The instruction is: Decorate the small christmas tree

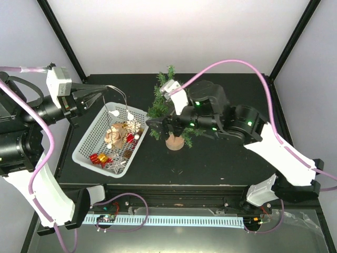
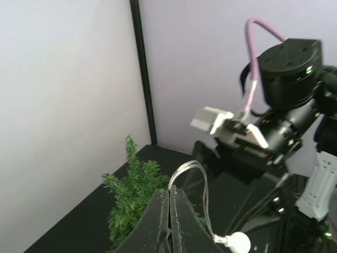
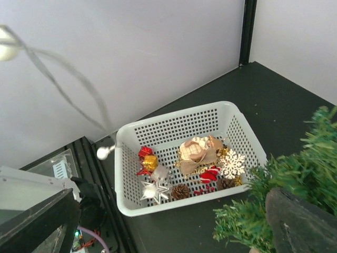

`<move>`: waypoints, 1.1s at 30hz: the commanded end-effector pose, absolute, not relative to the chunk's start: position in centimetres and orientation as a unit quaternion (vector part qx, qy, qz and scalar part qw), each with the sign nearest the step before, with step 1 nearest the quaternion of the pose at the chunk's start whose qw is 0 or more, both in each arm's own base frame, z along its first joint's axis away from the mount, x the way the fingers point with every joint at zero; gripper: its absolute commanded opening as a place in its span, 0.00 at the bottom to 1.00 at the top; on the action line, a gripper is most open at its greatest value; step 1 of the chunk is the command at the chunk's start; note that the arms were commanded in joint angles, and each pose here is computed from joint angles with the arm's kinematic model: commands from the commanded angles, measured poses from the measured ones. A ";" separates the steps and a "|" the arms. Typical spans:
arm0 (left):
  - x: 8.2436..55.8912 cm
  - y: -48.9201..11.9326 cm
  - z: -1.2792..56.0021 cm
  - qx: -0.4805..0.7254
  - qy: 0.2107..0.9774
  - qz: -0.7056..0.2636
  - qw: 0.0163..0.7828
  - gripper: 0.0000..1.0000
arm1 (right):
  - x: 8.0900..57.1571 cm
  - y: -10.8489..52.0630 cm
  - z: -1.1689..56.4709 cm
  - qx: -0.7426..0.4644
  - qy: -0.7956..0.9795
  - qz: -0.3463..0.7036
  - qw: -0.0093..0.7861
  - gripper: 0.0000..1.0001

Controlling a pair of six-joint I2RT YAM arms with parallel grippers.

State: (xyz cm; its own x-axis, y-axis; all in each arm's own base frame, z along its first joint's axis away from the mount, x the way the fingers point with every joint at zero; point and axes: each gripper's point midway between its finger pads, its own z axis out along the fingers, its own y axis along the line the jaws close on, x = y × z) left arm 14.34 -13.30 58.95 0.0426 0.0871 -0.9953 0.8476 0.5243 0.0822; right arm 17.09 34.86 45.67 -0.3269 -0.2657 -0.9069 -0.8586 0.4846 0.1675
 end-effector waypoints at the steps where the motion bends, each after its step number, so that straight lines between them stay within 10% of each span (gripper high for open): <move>1: 13.1 -14.2 59.6 0.394 0.596 -0.372 0.592 0.02 | 17.9 36.8 47.1 -0.365 0.723 0.354 0.468 0.96; 33: 11.8 -14.7 58.6 0.383 0.599 -0.429 0.557 0.02 | 14.7 41.2 44.3 -0.415 0.677 0.456 0.402 0.95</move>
State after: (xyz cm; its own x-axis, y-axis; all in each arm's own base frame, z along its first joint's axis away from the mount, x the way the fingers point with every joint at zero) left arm 13.12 -14.35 58.18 -0.0989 -0.0173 -0.9949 0.9250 0.3670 -0.0984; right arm 15.19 39.76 43.77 -0.3294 -0.2221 -0.9177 -0.9197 0.2955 0.2585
